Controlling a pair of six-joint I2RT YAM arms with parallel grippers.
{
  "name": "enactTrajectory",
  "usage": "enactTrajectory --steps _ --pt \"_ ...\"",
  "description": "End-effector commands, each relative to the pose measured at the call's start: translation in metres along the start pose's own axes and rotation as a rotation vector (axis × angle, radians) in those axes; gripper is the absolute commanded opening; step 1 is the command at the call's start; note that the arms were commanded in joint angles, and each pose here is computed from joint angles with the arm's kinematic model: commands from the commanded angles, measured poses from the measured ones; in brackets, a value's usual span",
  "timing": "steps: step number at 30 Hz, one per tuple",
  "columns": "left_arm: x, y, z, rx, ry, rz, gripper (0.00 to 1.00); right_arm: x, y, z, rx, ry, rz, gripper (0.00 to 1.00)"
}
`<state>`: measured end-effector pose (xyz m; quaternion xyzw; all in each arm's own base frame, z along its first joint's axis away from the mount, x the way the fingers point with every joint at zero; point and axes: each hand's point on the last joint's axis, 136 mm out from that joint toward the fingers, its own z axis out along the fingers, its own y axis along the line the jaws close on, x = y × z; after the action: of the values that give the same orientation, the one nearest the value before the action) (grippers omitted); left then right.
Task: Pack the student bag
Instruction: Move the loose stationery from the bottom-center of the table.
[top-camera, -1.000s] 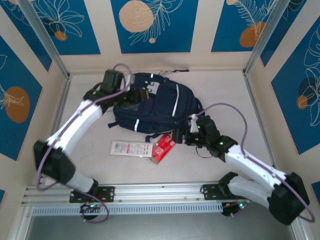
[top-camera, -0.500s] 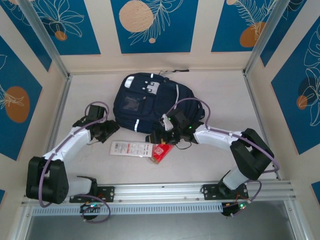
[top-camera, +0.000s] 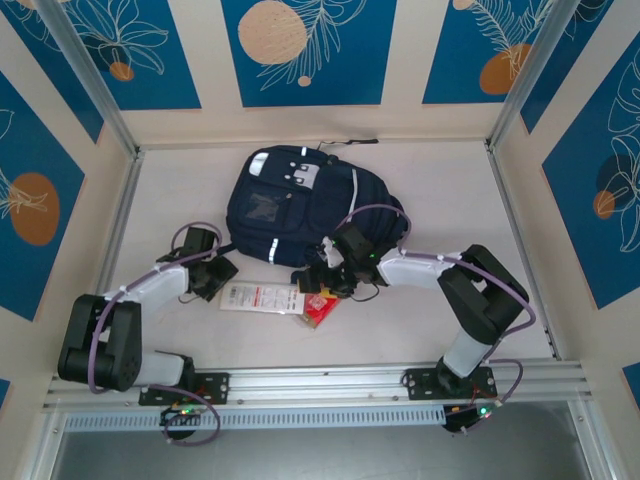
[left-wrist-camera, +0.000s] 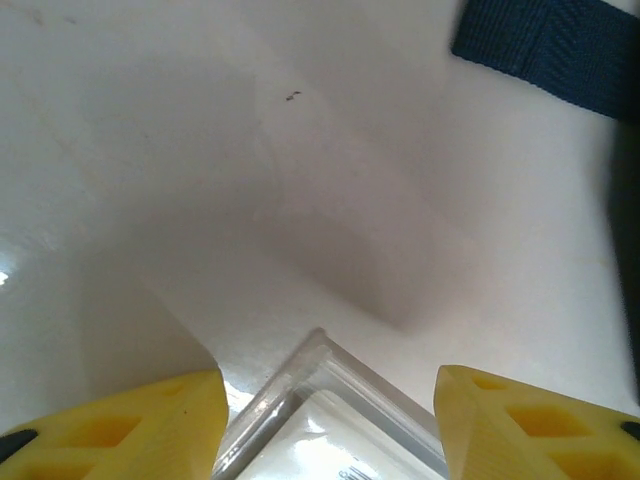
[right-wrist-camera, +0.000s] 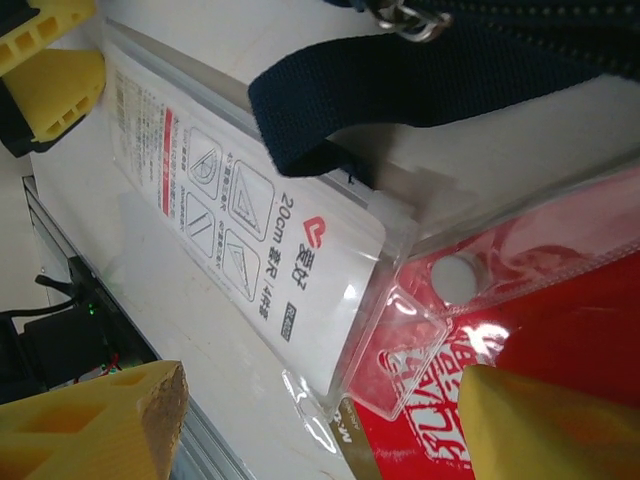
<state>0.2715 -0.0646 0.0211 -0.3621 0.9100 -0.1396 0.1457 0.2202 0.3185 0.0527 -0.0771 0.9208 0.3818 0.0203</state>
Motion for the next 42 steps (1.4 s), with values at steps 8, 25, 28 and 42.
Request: enactTrajectory --steps 8,25,28,42 --pt "0.021 0.008 0.019 0.005 0.05 0.041 0.55 0.004 0.002 0.014 -0.082 0.071 0.031 0.73" --pt "0.043 0.012 0.026 -0.003 0.105 0.066 0.53 0.008 0.019 -0.002 -0.147 0.086 -0.006 0.72" --pt "0.045 0.012 0.026 -0.002 0.11 0.067 0.53 0.009 0.011 -0.009 -0.096 0.069 -0.003 0.72" --pt "0.051 0.015 0.024 0.009 0.125 0.068 0.52 0.032 0.0 0.011 -0.066 0.175 0.058 0.72"
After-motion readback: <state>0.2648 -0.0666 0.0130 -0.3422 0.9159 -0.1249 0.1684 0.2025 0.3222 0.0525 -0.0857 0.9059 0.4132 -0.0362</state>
